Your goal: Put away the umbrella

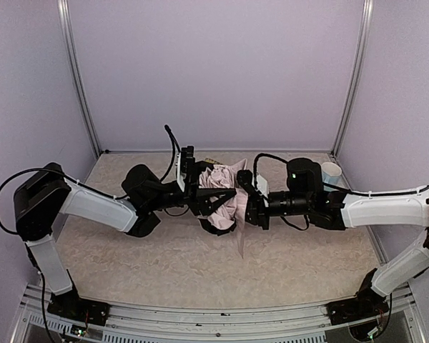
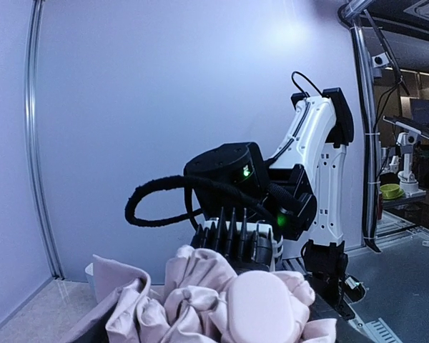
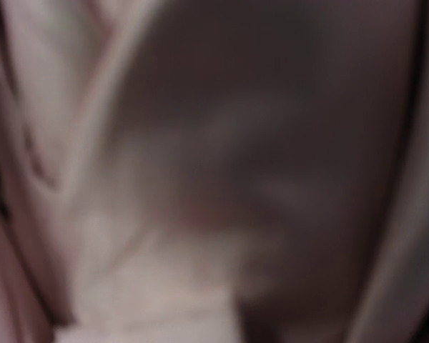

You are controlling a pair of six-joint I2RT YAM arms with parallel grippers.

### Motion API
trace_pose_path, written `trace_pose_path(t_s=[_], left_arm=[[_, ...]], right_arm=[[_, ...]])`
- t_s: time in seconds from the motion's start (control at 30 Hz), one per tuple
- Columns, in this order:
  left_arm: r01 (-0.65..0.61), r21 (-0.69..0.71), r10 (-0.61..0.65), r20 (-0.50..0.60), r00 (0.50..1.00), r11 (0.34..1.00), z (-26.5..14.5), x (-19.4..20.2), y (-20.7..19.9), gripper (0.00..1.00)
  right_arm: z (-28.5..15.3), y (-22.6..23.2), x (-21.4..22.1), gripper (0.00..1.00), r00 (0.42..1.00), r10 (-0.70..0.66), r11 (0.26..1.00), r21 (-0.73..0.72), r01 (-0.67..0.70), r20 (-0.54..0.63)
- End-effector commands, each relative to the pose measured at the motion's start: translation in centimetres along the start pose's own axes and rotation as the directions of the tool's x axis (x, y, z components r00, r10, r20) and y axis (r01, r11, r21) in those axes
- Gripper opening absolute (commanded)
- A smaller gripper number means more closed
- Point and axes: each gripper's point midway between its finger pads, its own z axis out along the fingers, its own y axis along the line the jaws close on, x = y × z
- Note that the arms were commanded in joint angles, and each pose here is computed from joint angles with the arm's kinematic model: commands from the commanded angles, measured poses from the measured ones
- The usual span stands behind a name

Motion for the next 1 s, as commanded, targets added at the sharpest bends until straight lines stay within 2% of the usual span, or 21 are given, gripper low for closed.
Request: trace_pose_path(t_s=[0.0, 0.13, 0.17, 0.2, 0.27, 0.33, 0.47, 0.53, 0.57, 0.6, 0.67, 0.77, 0.97], left_arm=[[0.027, 0.000, -0.027, -0.095, 0.995, 1.000, 0.5, 2.4, -0.4, 0.53], [0.033, 0.007, -0.032, -0.137, 0.990, 0.999, -0.2, 3.4, -1.0, 0.12], [0.029, 0.014, -0.027, -0.129, 0.991, 0.999, -0.5, 3.2, -1.2, 0.04], [0.025, 0.016, -0.023, -0.115, 0.993, 1.000, -0.8, 2.9, -1.4, 0.00], [0.013, 0.034, -0.010, -0.083, 0.997, 0.999, -1.6, 2.0, -1.8, 0.00], [0.000, 0.066, 0.003, -0.055, 0.999, 0.998, -2.3, 0.9, -2.4, 0.00], [-0.033, 0.127, 0.039, -0.046, 0.998, 0.991, -3.3, -0.4, -3.4, 0.00], [-0.058, 0.178, 0.068, -0.049, 0.996, 0.982, -3.8, -0.9, -4.4, 0.00], [-0.068, 0.196, 0.081, -0.056, 0.995, 0.978, -4.0, -0.9, -4.8, 0.00], [-0.079, 0.211, 0.095, -0.066, 0.993, 0.974, -4.1, -0.9, -5.1, 0.00], [-0.091, 0.237, 0.116, -0.093, 0.989, 0.967, -4.3, -0.7, -5.7, 0.00], [-0.096, 0.297, 0.139, -0.129, 0.982, 0.950, -4.5, -0.5, -6.9, 0.00], [-0.159, 0.409, 0.236, -0.143, 0.961, 0.898, -3.5, -1.2, -10.0, 0.00]], right_arm=[[-0.2, 3.2, -2.9, 0.00, 0.991, -0.096, 0.989, -0.106, 0.105, 0.092], [-0.6, 3.1, -2.9, 0.00, 0.991, -0.104, 0.990, -0.087, 0.111, 0.083], [-0.8, 3.1, -2.9, 0.06, 0.992, -0.104, 0.990, -0.084, 0.110, 0.076], [-0.9, 3.1, -2.8, 0.14, 0.992, -0.106, 0.990, -0.081, 0.112, 0.066], [-1.5, 3.1, -2.4, 0.35, 0.992, -0.118, 0.990, -0.070, 0.120, 0.036], [-2.5, 3.0, -1.9, 0.51, 0.992, -0.127, 0.991, -0.051, 0.126, 0.001], [-5.2, 3.0, -1.0, 0.67, 0.992, -0.112, 0.994, -0.026, 0.110, -0.059], [-6.6, 3.0, -0.9, 0.72, 0.991, -0.110, 0.994, -0.012, 0.109, -0.081], [-7.3, 3.0, -1.1, 0.88, 0.990, -0.110, 0.994, -0.004, 0.110, -0.086], [-8.0, 3.2, -1.4, 0.93, 0.990, -0.109, 0.994, -0.004, 0.109, -0.086], [-9.3, 3.9, -2.4, 0.99, 0.992, -0.110, 0.994, -0.032, 0.108, -0.067], [-10.2, 4.3, -4.3, 1.00, 0.994, -0.105, 0.992, -0.078, 0.103, -0.023], [-8.4, 4.3, -7.0, 1.00, 0.991, -0.126, 0.970, -0.204, 0.132, 0.042]])
